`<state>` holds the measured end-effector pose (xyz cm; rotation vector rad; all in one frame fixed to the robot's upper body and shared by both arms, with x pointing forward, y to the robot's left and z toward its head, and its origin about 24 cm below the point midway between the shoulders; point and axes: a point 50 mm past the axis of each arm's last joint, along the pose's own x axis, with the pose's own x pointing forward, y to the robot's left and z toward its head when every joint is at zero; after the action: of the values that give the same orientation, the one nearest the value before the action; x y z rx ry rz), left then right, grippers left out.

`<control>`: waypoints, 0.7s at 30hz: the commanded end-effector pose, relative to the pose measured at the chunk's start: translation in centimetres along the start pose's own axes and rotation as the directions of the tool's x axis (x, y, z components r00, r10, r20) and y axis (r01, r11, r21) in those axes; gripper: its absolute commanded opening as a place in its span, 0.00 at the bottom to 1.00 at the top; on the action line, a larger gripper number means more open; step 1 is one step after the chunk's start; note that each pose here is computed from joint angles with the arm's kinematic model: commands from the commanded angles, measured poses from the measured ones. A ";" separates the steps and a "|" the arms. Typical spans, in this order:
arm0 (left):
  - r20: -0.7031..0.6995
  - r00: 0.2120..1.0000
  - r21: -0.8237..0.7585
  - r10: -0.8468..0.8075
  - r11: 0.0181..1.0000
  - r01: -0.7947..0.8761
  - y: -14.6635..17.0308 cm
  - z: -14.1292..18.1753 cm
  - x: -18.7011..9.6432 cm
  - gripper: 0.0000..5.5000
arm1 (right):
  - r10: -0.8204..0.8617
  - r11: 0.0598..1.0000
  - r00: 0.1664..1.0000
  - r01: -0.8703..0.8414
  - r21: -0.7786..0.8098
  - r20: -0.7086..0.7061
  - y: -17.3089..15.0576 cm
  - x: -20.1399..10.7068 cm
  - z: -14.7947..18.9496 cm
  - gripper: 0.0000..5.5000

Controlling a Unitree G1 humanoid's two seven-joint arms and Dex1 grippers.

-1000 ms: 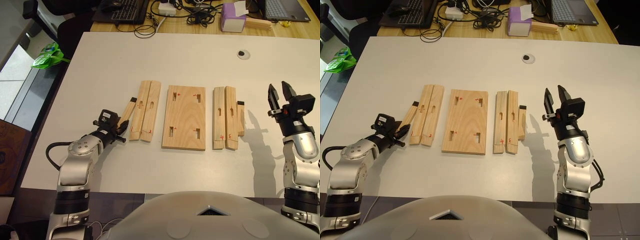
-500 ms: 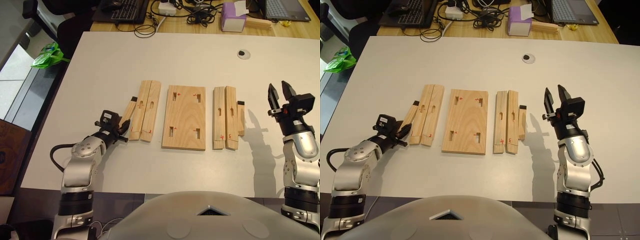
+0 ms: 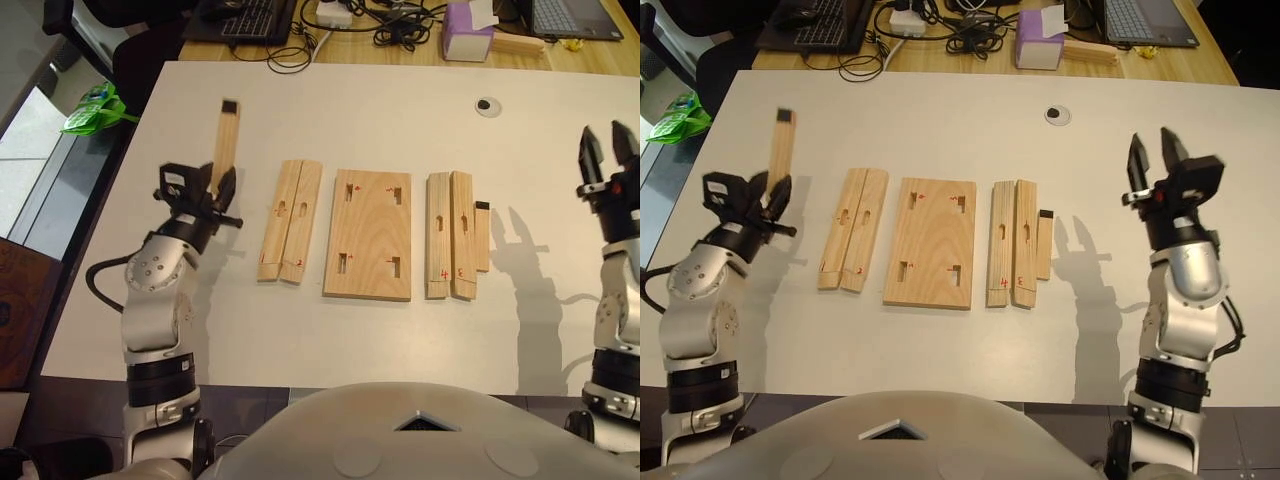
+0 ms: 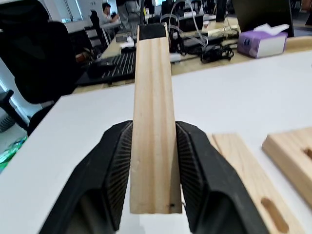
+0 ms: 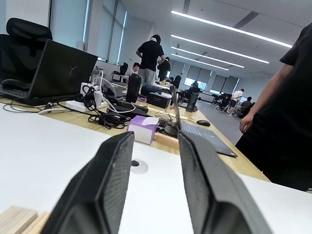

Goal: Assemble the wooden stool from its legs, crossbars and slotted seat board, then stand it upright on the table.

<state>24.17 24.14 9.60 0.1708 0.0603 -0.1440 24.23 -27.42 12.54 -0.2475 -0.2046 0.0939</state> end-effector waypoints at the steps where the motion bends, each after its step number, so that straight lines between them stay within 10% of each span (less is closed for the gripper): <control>1: 0.179 0.983 0.033 -0.036 0.999 0.030 0.1 3.2 1.5 0.24 | 0.183 0.963 0.983 -0.177 0.204 -0.009 0.7 1.8 1.5 0.31; 5: 0.341 0.919 0.076 -0.198 0.980 0.183 -3.4 5.6 2.9 0.24 | 0.494 0.677 0.857 -0.483 0.556 0.144 4.9 2.5 3.6 0.31; 13: 0.483 0.749 0.165 -0.454 0.887 0.432 -11.6 6.9 4.6 0.24 | 0.489 0.154 0.740 -0.594 0.789 0.462 11.0 5.1 8.4 0.31; 18: 0.510 0.705 0.225 -0.493 0.868 0.443 -12.4 7.3 4.6 0.24 | 0.532 0.111 0.699 -0.617 0.779 0.478 12.7 5.1 9.3 0.31; 21: 0.460 0.790 0.047 -0.405 0.900 0.433 -11.8 7.2 5.8 0.24 | 0.584 0.349 0.730 -0.621 0.702 0.356 13.4 5.2 8.1 0.31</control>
<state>27.54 10.42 14.22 0.1393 -0.4544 -0.6708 26.62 -12.08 18.34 0.8012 -0.0742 0.9881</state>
